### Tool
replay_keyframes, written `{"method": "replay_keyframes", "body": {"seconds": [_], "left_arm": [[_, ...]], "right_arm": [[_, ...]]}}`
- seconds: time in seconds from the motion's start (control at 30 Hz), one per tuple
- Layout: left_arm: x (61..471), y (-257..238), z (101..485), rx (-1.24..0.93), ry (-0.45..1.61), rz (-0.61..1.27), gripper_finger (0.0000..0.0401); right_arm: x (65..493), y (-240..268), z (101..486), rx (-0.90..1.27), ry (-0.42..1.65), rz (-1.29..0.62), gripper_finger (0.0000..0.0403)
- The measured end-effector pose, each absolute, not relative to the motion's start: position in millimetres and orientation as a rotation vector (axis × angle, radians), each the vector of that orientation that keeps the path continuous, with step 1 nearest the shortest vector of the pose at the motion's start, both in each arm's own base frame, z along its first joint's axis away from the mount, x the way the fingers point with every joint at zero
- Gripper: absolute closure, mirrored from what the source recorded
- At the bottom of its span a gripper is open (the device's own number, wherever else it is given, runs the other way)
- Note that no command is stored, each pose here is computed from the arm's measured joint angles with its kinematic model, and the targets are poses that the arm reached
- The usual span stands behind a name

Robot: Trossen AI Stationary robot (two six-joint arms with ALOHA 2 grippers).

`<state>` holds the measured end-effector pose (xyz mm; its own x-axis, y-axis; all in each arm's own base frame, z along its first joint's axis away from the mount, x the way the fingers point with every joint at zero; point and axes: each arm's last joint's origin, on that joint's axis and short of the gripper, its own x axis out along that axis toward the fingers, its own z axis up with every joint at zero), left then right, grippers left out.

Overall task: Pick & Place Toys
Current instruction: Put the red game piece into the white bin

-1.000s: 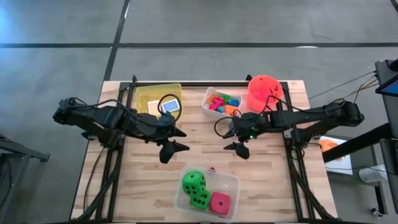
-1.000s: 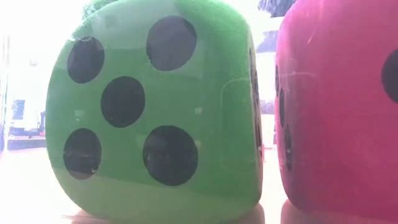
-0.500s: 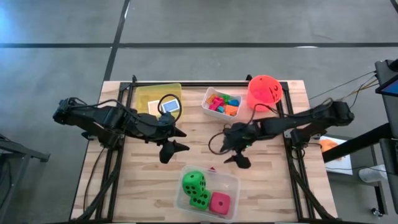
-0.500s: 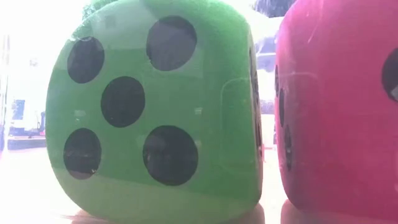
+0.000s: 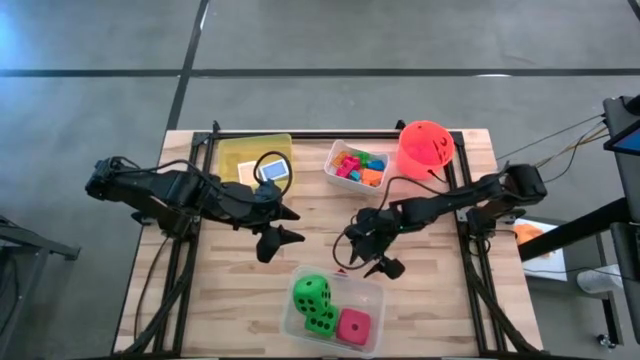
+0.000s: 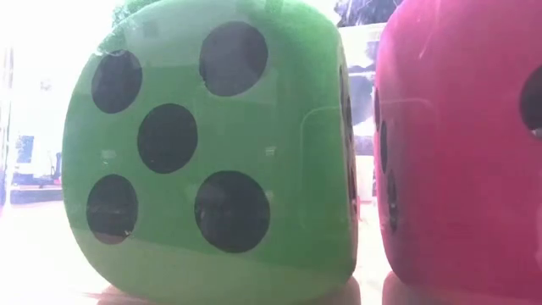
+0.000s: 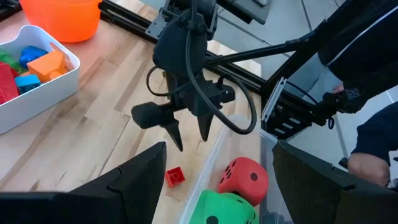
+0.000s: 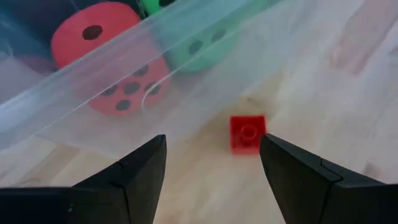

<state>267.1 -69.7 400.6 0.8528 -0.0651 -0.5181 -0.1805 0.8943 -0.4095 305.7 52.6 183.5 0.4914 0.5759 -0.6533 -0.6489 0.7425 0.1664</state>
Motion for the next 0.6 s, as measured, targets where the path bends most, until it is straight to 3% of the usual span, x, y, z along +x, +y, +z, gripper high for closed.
{"method": "replay_keyframes", "body": {"seconds": [0.6], "left_arm": [[267.2,-69.7,400.6,-0.466,0.55,0.063,0.012]], "right_arm": [[329.3,54.7,145.7,-0.216,0.64,0.747,0.0151]]}}
